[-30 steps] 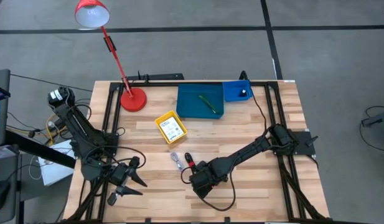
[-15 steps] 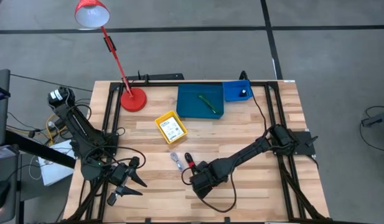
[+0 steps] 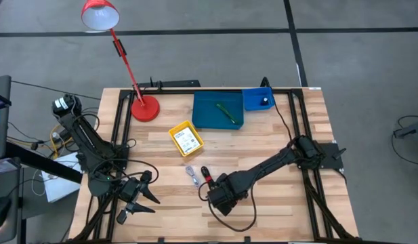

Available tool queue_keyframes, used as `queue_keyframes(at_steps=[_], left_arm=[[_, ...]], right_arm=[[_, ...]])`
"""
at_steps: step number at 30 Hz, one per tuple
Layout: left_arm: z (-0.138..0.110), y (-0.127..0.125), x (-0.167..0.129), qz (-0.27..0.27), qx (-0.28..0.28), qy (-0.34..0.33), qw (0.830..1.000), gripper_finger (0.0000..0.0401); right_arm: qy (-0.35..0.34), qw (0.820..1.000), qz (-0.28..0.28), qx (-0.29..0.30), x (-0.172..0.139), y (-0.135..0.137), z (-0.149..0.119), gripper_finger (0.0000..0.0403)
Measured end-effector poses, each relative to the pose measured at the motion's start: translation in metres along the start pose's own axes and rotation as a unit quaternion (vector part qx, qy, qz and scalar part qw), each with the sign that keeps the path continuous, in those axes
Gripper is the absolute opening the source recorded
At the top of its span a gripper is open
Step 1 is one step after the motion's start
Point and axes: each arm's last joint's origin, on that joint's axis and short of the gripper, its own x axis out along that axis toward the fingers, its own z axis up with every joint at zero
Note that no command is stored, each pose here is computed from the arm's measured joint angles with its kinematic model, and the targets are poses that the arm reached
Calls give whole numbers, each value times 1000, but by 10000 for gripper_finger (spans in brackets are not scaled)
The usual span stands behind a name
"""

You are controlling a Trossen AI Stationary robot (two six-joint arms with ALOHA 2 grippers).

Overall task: Pick and place items into bin
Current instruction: Put the pink charger adapter into the blue bin

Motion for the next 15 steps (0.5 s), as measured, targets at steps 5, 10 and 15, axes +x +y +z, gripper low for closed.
queue_keyframes(at_steps=[5, 10, 15], left_arm=[[0, 0, 0, 0, 5, 0, 1000, 137], [0, 0, 0, 2, 7, -1, 1000, 137], [0, 0, 0, 2, 9, 0, 1000, 137]], right_arm=[[4, 999, -43, -12, -24, -9, 7, 138], [7, 994, -106, -9, -48, -29, 21, 138], [-3, 994, -105, -11, -62, -49, 48, 139]])
